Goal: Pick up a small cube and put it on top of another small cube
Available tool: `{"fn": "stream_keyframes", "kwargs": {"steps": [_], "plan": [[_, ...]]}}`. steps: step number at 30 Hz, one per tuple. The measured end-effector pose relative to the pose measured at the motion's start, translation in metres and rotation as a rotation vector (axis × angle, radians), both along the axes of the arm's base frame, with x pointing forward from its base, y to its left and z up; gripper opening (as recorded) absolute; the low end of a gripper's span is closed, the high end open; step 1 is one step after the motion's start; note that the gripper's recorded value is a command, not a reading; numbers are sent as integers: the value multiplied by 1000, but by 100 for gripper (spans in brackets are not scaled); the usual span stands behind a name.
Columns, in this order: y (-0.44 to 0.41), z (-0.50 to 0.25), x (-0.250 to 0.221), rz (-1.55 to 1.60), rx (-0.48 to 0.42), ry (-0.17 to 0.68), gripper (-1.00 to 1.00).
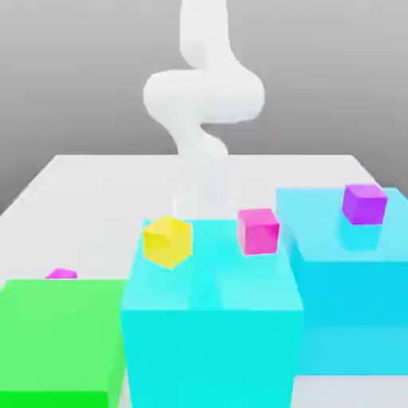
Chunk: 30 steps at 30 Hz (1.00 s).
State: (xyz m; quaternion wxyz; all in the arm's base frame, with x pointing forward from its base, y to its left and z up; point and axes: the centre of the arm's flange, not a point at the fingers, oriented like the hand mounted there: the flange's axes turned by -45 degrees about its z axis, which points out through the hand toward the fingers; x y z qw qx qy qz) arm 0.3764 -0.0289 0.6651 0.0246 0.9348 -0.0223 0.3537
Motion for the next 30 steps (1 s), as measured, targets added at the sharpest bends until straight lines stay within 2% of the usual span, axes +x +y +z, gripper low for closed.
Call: {"fn": "stream_keyframes", "kwargs": {"steps": [5, 10, 16, 24, 30], "plan": [[-70, -100, 36, -90, -48, 158, 0], [-142, -201, 34, -162, -53, 315, 0], [-213, -320, -12, -230, -2, 493, 0], [-256, -458, -123, -299, 157, 684, 0], [-255, -519, -134, -294, 177, 704, 0]]}}
